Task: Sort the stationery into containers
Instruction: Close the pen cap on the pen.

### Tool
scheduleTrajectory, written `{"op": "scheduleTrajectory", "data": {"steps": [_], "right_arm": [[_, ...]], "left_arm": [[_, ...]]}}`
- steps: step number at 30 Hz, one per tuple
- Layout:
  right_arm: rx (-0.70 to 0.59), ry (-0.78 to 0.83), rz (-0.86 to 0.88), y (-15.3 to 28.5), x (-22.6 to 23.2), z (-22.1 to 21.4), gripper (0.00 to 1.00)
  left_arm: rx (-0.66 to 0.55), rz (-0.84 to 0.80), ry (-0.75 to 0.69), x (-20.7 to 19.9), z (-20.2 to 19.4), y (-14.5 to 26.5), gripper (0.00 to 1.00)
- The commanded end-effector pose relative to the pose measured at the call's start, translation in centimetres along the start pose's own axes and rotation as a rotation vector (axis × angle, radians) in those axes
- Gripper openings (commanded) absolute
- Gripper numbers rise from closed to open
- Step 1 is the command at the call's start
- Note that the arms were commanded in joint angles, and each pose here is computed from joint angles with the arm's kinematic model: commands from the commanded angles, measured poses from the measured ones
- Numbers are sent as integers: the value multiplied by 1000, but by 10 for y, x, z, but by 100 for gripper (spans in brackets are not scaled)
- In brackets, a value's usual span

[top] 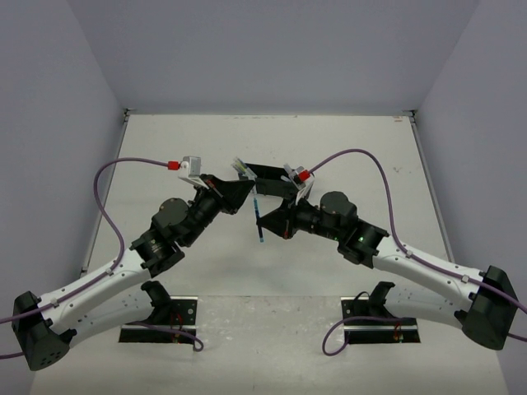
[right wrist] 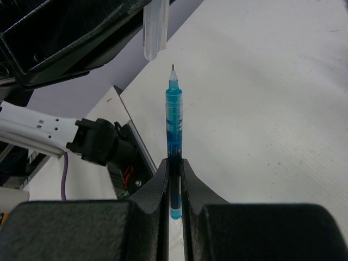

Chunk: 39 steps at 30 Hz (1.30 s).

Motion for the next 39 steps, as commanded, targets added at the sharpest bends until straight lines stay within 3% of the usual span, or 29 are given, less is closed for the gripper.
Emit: {"op": "scheduleTrajectory", "data": {"steps": [1,39], "right_arm": [[-58,36,74,5,19,17,0],[-89,-8,10,-4,24,35,0]], "left_arm": [[-56,7,-7,-3,10,-5,0],[-28,-13,11,-1,1,-2,0]]}}
Point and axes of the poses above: each gripper's point midway between its finger pads, its own y axis back along the fingers, its own x axis along the line the jaws close on, z = x × y, the point moved 7 cm from there along y, back along the fingers, and after that the axes turned 6 degrees about -y, right-handed, at the moved point
